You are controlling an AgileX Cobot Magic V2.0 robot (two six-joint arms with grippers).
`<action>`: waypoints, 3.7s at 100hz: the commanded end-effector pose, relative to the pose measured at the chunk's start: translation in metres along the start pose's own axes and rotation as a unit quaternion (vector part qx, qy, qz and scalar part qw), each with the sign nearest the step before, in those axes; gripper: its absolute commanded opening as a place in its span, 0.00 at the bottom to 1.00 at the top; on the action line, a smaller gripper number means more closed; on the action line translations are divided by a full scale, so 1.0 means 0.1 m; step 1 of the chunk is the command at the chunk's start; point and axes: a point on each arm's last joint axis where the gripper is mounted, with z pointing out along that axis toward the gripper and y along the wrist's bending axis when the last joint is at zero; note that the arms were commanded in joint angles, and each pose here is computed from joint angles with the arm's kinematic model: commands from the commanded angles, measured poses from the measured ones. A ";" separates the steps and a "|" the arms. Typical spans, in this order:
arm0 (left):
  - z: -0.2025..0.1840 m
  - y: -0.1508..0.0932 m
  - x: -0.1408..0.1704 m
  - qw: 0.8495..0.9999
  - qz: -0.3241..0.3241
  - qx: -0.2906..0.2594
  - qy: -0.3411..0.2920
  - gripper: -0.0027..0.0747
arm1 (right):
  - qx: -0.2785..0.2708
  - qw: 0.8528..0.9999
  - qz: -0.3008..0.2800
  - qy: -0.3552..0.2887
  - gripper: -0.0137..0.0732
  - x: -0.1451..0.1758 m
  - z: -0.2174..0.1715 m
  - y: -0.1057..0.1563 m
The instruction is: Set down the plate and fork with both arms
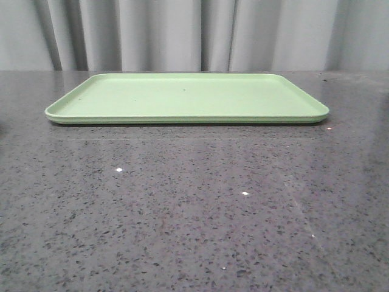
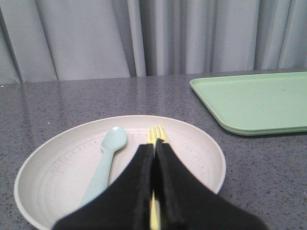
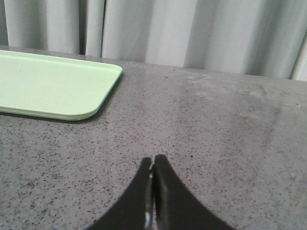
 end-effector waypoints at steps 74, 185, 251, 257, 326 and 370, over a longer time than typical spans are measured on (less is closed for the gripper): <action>-0.02 -0.01 -0.05 0.999 -0.005 0.009 -0.052 0.01 | 0.002 0.998 -0.007 -0.058 0.02 -0.11 -0.03 0.00; 0.01 -0.20 -1.93 0.975 -0.110 0.057 0.183 0.01 | -0.018 0.994 0.048 0.091 0.02 -1.85 -0.07 -0.03; 0.51 -0.20 -1.90 0.949 -0.102 0.042 0.296 0.01 | -0.016 0.975 0.042 0.217 0.02 -1.76 0.24 -0.03; 0.51 -0.20 -1.90 0.949 -0.102 0.042 0.296 0.02 | -0.016 0.975 0.042 0.218 0.04 -1.76 0.24 -0.03; 0.51 -0.18 -1.90 0.953 -0.074 0.040 0.291 0.76 | -0.016 0.976 0.042 0.214 0.68 -1.77 0.25 -0.03; 0.77 0.12 -1.88 0.954 0.038 -0.089 0.284 0.76 | -0.016 0.978 0.042 0.201 0.68 -1.79 0.25 -0.04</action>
